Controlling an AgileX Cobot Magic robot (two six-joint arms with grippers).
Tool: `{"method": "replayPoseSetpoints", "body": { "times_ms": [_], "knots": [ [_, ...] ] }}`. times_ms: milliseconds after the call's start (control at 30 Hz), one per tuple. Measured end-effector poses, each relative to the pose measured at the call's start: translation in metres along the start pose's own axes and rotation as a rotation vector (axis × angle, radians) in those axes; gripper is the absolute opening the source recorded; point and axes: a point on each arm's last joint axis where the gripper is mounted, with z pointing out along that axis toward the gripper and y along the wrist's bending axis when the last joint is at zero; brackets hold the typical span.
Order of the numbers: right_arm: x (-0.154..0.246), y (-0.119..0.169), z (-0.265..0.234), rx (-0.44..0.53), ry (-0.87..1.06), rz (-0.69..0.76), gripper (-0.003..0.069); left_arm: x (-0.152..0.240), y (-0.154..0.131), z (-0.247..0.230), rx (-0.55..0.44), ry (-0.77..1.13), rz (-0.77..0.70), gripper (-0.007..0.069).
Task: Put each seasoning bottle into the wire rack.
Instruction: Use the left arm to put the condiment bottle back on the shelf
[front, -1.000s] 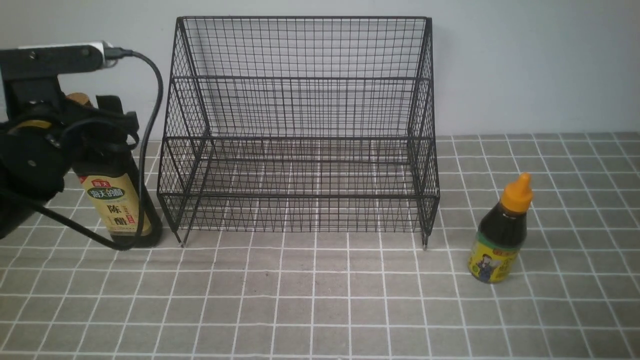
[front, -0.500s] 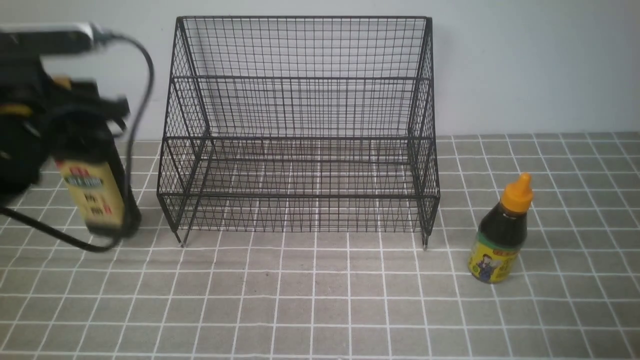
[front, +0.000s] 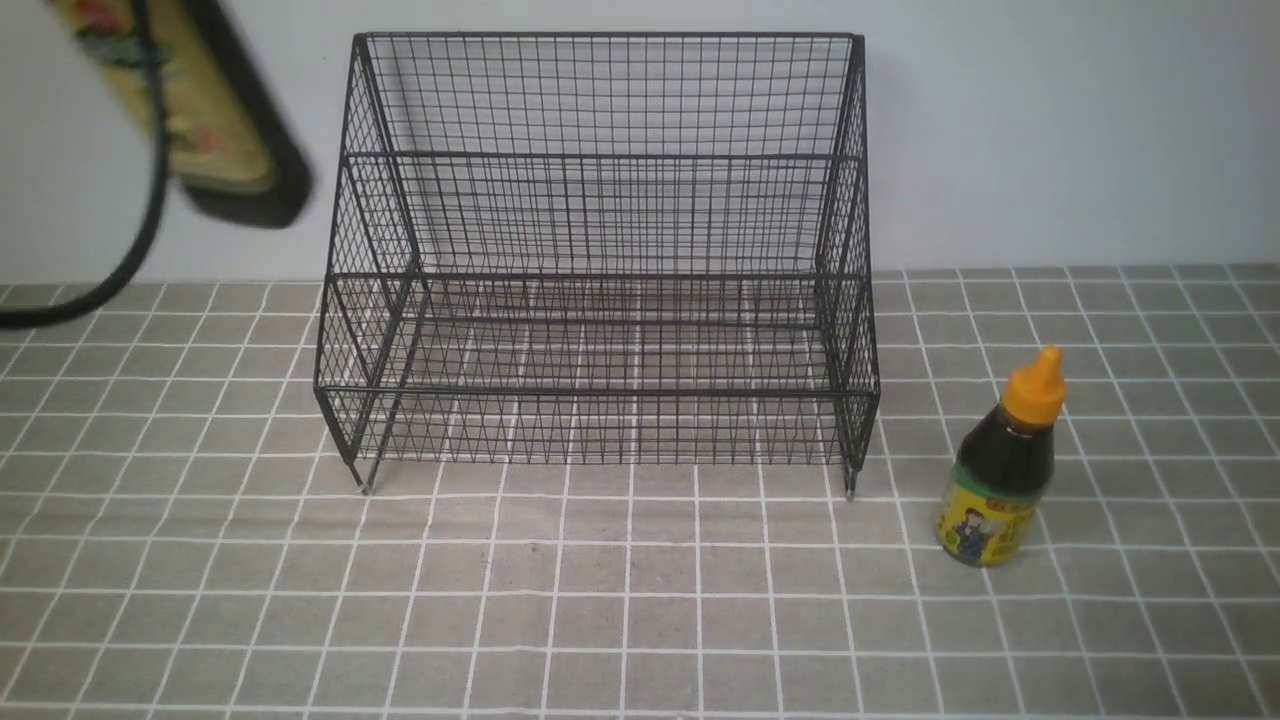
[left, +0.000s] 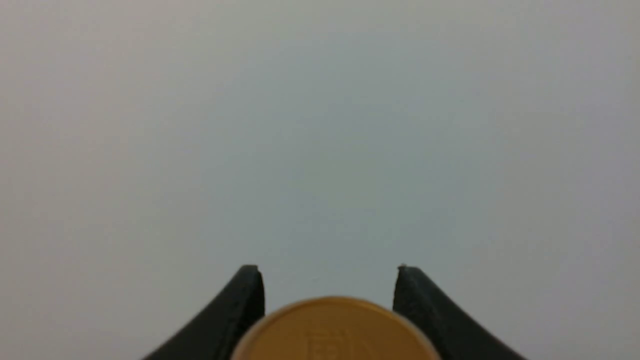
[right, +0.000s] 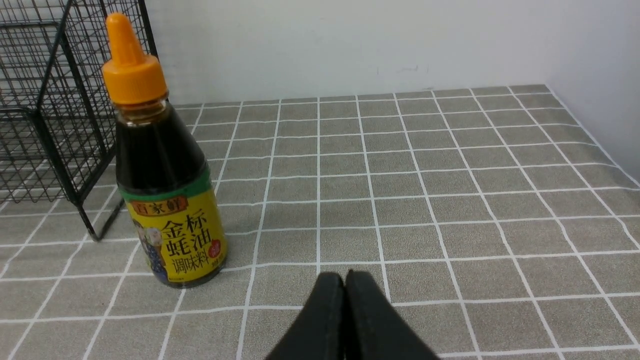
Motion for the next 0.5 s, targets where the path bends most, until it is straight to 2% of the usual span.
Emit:
{"method": "replayPoseSetpoints", "body": {
  "times_ms": [133,233,333,500],
  "knots": [
    [0.0,0.0,0.0,0.0,0.0,0.0,-0.0015,0.011,-0.026,0.018,0.053,0.017,-0.038,0.0304],
    [0.0,0.0,0.0,0.0,0.0,0.0,-0.0015,0.022,-0.035,0.028,0.05,0.029,-0.041,0.0304],
    [0.0,0.0,0.0,0.0,0.0,0.0,-0.0015,0.047,-0.045,0.047,0.005,0.059,-0.023,0.0304],
    [0.0,0.0,0.0,0.0,0.0,0.0,-0.0015,0.077,-0.046,0.065,-0.084,0.115,0.021,0.0304]
  ]
}}
